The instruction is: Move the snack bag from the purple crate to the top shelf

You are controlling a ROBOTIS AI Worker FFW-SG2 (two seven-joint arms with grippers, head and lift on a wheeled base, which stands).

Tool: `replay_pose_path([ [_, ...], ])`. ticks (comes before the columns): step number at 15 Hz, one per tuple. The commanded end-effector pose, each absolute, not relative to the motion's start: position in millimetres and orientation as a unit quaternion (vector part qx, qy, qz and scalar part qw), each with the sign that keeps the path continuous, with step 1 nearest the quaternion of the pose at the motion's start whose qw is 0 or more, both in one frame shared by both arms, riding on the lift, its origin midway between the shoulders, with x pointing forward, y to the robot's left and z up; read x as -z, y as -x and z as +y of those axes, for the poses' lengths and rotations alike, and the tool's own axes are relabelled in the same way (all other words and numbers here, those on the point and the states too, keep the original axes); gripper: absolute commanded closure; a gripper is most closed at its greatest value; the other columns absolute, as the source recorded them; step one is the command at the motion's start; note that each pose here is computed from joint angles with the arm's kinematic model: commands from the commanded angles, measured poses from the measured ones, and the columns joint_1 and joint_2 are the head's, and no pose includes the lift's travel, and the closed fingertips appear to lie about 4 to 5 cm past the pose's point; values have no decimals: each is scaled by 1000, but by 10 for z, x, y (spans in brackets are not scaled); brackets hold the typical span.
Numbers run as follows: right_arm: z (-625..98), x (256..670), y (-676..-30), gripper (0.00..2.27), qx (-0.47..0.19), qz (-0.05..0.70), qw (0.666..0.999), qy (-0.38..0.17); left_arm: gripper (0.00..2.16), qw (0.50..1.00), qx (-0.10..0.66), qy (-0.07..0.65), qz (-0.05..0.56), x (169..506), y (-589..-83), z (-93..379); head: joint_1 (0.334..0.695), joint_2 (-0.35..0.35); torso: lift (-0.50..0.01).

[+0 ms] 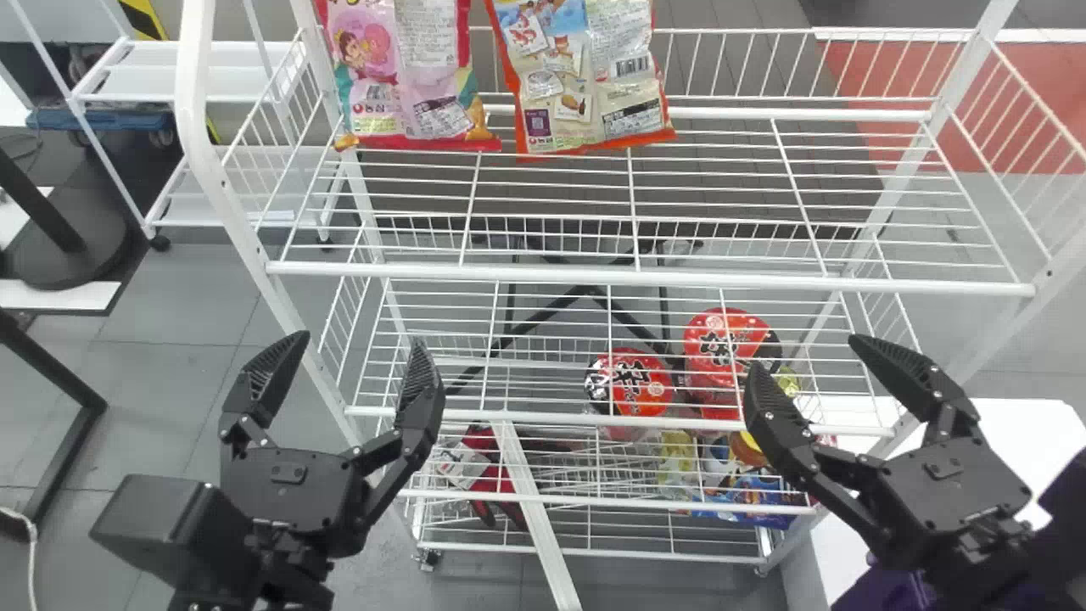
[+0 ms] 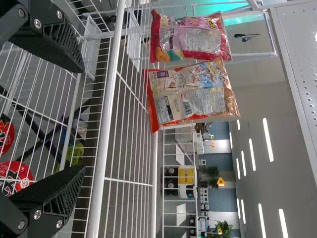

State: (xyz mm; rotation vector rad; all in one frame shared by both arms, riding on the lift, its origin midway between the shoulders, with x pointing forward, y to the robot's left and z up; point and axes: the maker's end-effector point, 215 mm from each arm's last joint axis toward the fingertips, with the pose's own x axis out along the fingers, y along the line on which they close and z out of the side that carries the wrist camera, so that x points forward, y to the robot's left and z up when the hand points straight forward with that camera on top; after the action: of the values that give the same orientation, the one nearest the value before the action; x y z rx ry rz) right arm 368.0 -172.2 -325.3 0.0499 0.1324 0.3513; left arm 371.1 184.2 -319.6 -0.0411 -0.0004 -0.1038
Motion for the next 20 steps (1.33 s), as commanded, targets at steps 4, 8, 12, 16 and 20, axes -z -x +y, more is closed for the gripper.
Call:
replay_pose_path([
  [4, -1745, 3269, -3680, 144, -172, 69, 982, -27, 103, 999, 50, 21, 0, 3198, -3712, 1849, 695, 16, -179],
  [8, -1760, 3295, -3679, 144, -170, 71, 983, -27, 103, 999, 49, 21, 1, 3207, -3711, 1852, 695, 16, -195],
  [12, -1775, 3295, -3681, 144, -169, 70, 983, -26, 103, 999, 50, 21, 0, 3202, -3715, 1845, 695, 13, -211],
  [16, -1777, 3331, -3680, 144, -169, 73, 983, -26, 103, 999, 50, 21, 0, 3202, -3715, 1845, 695, 11, -227],
  [20, -1797, 3347, -3678, 144, -167, 75, 983, -26, 103, 999, 49, 22, -1, 3193, -3716, 1845, 695, 9, -243],
])
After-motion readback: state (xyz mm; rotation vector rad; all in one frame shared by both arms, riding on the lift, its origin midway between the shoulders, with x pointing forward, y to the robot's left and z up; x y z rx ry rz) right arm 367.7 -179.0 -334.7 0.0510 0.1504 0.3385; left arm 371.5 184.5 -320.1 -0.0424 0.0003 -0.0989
